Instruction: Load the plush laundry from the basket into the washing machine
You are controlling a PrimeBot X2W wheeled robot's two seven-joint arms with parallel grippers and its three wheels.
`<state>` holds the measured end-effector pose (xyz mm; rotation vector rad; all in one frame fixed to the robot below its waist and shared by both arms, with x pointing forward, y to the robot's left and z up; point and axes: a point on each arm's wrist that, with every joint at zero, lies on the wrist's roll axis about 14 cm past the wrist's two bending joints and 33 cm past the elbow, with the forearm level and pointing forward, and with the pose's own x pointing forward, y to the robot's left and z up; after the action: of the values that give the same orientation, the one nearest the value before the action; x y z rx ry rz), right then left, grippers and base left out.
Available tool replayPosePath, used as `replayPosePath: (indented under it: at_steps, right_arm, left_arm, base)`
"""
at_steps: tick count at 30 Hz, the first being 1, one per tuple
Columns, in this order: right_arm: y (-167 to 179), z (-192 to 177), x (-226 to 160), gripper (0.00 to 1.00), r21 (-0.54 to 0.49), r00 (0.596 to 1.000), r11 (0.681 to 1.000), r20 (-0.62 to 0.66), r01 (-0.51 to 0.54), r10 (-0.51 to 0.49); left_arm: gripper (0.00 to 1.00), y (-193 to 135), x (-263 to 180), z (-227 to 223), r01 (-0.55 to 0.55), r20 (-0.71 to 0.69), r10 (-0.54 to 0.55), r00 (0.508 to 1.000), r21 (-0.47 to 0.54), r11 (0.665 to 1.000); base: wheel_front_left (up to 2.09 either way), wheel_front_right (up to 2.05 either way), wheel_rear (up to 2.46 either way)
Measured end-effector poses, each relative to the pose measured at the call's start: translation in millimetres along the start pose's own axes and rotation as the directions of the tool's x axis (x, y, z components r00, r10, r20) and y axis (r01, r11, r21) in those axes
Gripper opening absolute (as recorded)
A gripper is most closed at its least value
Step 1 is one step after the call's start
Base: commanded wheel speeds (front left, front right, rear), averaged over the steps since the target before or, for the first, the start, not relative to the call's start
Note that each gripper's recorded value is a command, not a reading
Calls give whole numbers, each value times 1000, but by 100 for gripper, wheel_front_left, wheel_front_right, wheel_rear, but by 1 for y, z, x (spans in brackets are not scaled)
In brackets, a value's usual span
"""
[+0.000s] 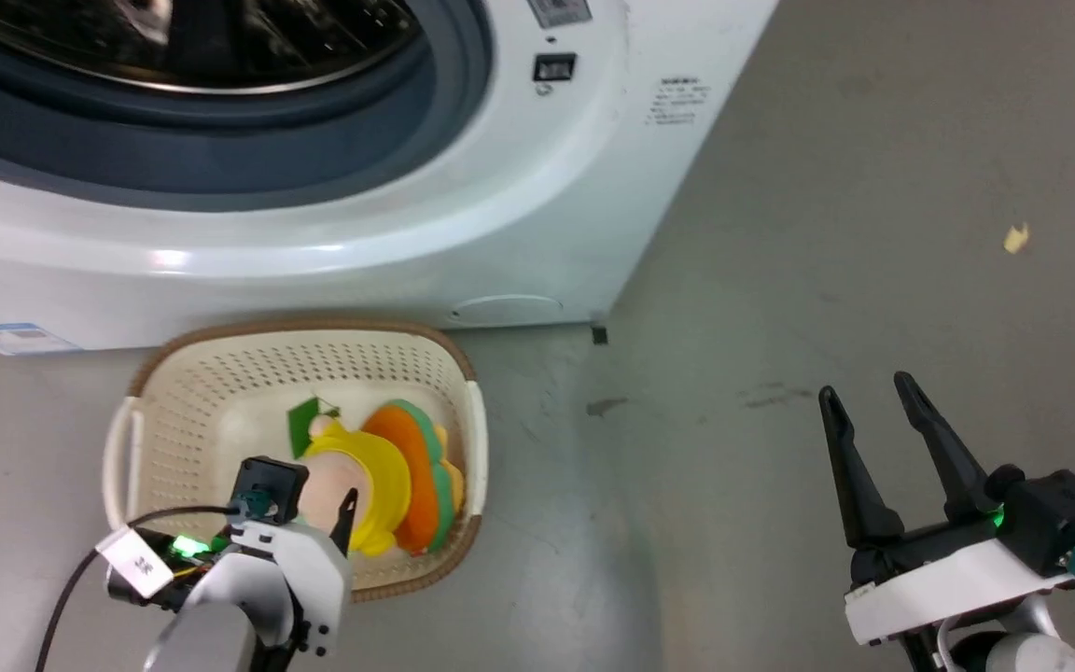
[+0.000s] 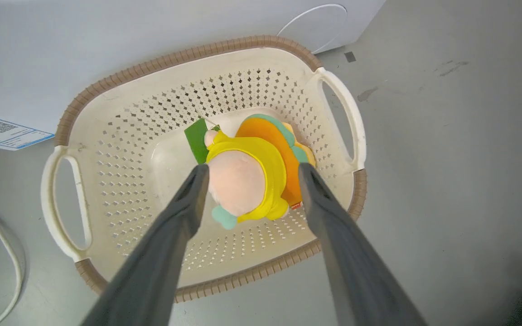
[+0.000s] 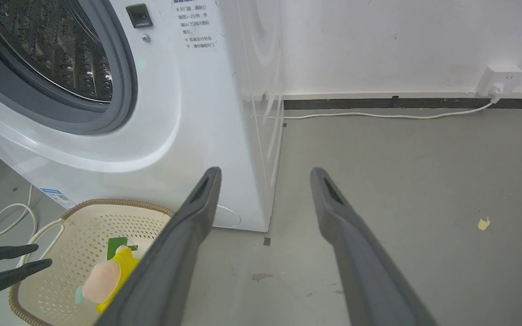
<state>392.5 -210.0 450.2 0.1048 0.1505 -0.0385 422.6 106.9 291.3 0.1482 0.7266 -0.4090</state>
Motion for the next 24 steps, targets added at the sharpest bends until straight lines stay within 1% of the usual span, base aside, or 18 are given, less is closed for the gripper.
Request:
replayPosePath:
  at_steps: [7,14,20,24]
  right_arm:
    - [-10,-12,3,100,18,999,999,-27,33,-32]
    - [-18,-27,5,100,33,996,997,-63,63,-61]
    - [-23,-35,9,100,41,994,996,-77,83,-79]
    - [-26,-41,11,100,49,992,994,-87,94,-90]
  left_arm:
    - [100,-2,25,-23,59,-116,-56,992,22,998]
    - [100,1,48,-43,105,-220,-94,971,37,994]
    - [100,12,67,-62,113,-315,-88,945,63,992]
    - [100,16,79,-72,111,-360,-90,929,38,993]
  base:
    - [0,0,0]
    - [0,0,0]
    - [0,0,0]
    - [0,0,0]
